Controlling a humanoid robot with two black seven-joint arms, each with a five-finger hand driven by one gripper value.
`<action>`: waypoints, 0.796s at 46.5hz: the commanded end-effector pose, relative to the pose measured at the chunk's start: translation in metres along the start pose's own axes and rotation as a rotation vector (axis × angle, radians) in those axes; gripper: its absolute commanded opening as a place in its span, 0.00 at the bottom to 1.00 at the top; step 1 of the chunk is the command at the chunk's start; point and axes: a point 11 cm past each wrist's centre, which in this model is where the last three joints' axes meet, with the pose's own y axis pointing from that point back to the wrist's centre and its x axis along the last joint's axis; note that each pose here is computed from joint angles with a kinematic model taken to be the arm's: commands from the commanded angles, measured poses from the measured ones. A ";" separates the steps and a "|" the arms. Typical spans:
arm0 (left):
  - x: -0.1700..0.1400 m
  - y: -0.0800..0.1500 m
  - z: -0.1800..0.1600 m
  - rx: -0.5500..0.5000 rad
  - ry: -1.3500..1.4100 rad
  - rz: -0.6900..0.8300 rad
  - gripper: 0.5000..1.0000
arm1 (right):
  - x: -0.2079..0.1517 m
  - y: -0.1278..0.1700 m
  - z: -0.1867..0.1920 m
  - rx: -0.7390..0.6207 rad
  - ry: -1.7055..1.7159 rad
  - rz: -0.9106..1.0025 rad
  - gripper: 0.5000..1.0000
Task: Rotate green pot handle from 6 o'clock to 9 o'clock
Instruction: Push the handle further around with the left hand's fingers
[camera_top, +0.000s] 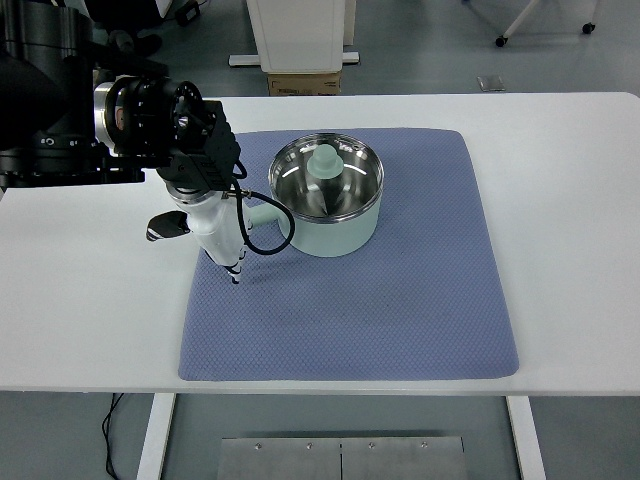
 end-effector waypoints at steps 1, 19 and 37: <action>-0.002 0.001 -0.004 0.013 0.002 -0.006 1.00 | 0.000 0.000 0.000 0.000 0.000 0.000 1.00; -0.014 -0.001 -0.014 0.041 0.009 -0.049 1.00 | 0.000 0.000 0.000 0.000 0.000 0.000 1.00; -0.030 -0.010 -0.012 0.028 0.020 -0.096 1.00 | 0.000 0.000 0.000 0.000 0.000 0.000 1.00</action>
